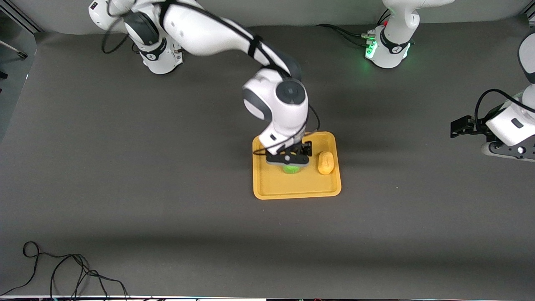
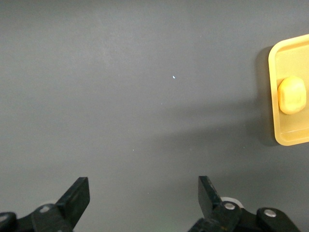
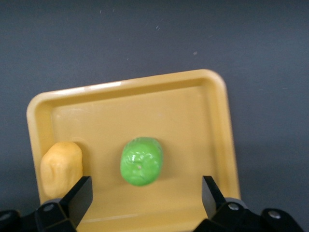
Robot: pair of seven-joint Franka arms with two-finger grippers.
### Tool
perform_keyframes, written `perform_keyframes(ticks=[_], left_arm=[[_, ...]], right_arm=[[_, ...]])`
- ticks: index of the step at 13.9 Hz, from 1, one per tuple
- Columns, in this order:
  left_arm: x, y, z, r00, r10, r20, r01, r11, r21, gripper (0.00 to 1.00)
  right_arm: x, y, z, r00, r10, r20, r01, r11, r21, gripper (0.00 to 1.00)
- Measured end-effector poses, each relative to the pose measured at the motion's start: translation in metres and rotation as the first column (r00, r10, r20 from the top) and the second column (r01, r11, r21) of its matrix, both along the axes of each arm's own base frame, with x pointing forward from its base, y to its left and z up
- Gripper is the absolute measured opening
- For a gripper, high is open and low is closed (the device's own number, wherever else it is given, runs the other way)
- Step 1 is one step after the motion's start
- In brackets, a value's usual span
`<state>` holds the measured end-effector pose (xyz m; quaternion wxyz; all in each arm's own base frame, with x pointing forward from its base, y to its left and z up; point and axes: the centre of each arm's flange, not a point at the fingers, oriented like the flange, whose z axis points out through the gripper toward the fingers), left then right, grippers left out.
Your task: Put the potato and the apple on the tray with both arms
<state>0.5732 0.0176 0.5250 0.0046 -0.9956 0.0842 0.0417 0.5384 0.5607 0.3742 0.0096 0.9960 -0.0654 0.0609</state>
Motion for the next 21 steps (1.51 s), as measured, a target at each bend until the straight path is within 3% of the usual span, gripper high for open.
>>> perform_keyframes(ticks=[4,9,12,15,21], left_arm=[[0.006,-0.001,0.006,0.998,0.030,0.053,-0.028,0.999,-0.037,1.00],[0.008,-0.001,0.005,0.997,0.044,0.064,-0.042,0.998,-0.037,1.00],[0.011,0.002,0.007,0.995,0.052,0.090,-0.049,0.998,-0.037,1.00],[0.013,0.009,0.009,0.992,0.064,0.112,-0.060,0.998,-0.036,1.00],[0.013,0.011,0.008,0.991,0.068,0.113,-0.064,0.997,-0.036,1.00]], right_arm=[[0.015,-0.086,0.118,0.997,-0.059,-0.050,0.055,0.996,-0.066,1.00],[0.049,-0.259,0.184,0.991,0.038,-0.127,-0.050,0.995,-0.090,1.00],[0.049,-0.373,0.211,0.985,0.055,-0.161,-0.060,0.998,-0.031,1.00],[0.041,-0.476,0.224,0.984,0.072,-0.166,-0.074,0.997,-0.006,1.00],[0.042,-0.571,0.217,0.981,0.078,-0.175,-0.079,0.997,0.003,1.00]])
